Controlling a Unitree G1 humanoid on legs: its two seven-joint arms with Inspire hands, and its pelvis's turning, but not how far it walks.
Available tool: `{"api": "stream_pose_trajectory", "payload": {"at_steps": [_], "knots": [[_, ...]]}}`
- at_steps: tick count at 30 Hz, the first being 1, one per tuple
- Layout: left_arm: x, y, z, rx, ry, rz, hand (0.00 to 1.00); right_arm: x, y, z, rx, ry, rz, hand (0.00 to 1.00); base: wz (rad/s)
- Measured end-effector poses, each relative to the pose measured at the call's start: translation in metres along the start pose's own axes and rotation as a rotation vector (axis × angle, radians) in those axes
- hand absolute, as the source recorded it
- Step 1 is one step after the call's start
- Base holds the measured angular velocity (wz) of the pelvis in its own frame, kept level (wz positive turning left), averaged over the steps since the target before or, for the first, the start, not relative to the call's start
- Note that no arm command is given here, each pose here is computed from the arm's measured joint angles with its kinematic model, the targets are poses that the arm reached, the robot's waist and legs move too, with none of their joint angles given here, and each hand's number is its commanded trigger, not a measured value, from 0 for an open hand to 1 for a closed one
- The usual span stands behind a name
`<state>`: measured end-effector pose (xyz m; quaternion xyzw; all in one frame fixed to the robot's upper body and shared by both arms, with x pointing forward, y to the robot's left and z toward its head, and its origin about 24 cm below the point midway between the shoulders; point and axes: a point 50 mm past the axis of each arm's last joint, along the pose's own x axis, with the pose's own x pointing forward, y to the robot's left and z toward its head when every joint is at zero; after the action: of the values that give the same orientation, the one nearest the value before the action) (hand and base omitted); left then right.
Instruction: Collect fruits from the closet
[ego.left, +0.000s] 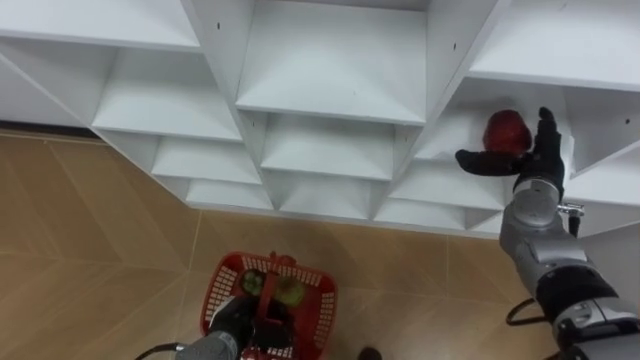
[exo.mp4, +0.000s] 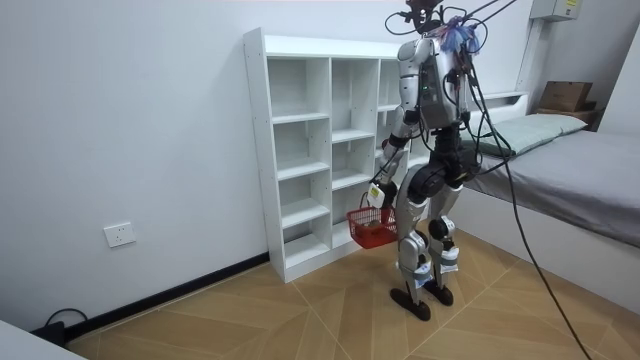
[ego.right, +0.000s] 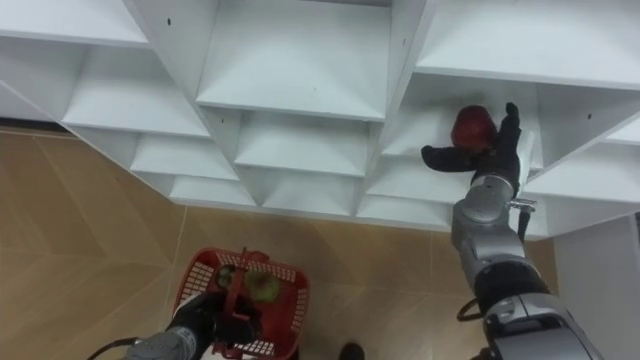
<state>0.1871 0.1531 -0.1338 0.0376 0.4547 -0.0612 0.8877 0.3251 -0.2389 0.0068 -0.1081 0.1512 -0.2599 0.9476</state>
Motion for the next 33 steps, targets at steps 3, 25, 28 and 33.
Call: {"api": "stream_pose_trajectory", "payload": {"at_steps": [3,25,28,33], "knots": [[0.000,0.000,0.001,0.001,-0.003,0.001,1.00,0.000,0.000,0.001,0.001,-0.002,-0.006,0.00,0.00],[0.003,0.000,0.009,0.007,-0.012,0.013,1.00,0.002,0.003,0.012,0.007,-0.032,-0.003,0.64,-0.02],[0.003,0.000,0.009,0.009,-0.009,0.013,1.00,0.002,0.003,0.012,0.005,-0.032,0.000,1.00,0.00],[0.003,0.001,0.006,0.009,0.007,0.017,1.00,0.005,-0.004,0.012,-0.037,-0.049,-0.021,1.00,0.00]]}}
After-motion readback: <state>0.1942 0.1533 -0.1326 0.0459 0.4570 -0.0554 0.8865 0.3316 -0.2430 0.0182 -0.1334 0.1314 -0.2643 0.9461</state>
